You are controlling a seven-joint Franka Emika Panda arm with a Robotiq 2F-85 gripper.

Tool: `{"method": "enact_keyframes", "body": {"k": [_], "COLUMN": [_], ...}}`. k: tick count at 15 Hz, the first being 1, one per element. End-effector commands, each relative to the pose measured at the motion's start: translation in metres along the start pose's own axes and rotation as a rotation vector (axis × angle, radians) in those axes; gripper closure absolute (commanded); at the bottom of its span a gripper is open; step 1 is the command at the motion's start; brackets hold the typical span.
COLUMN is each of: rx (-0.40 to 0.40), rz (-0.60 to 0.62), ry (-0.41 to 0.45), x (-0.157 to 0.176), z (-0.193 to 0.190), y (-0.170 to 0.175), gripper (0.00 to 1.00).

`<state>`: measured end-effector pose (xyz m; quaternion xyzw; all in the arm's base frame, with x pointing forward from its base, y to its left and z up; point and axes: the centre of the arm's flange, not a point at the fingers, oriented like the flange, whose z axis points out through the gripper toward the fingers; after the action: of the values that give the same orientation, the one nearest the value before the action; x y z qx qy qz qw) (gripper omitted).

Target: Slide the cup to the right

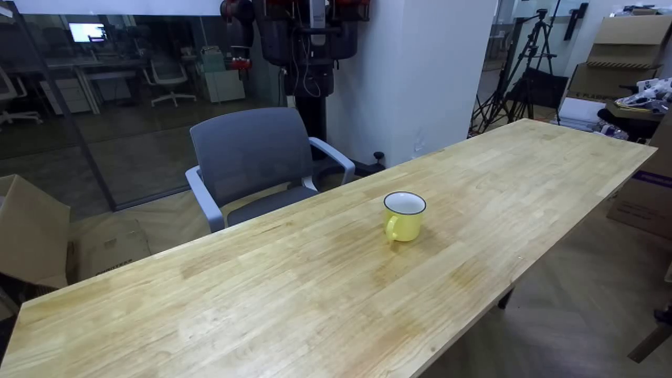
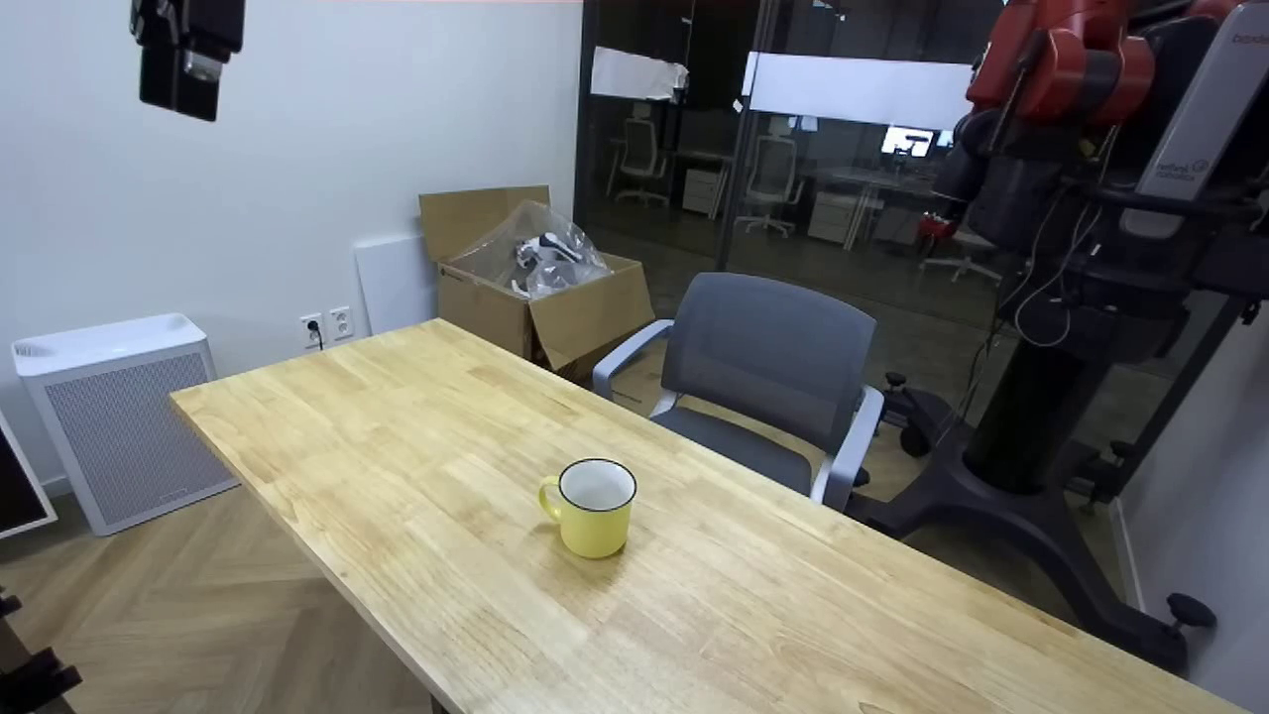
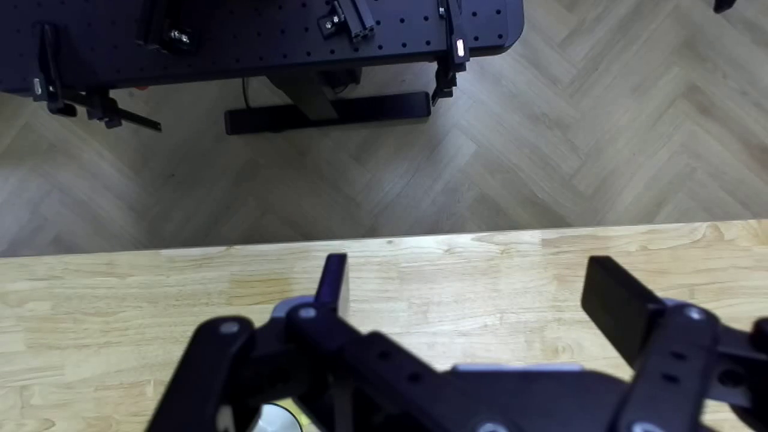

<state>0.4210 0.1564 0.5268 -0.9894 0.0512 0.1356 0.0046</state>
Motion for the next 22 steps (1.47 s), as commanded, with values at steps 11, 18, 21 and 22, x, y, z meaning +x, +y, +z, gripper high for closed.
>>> {"method": "enact_keyframes", "body": {"k": [11, 18, 21, 22], "rx": [0.000, 0.012, 0.040, 0.041], "rz": [0.000, 0.168, 0.289, 0.335], "ry": [0.000, 0.348, 0.444, 0.463], "x": [0.000, 0.061, 0.099, 0.109], "z": [0.000, 0.015, 0.039, 0.048], "y": [0.000, 0.037, 0.078, 0.094], "gripper": [0.00, 0.00, 0.00, 0.00]}}
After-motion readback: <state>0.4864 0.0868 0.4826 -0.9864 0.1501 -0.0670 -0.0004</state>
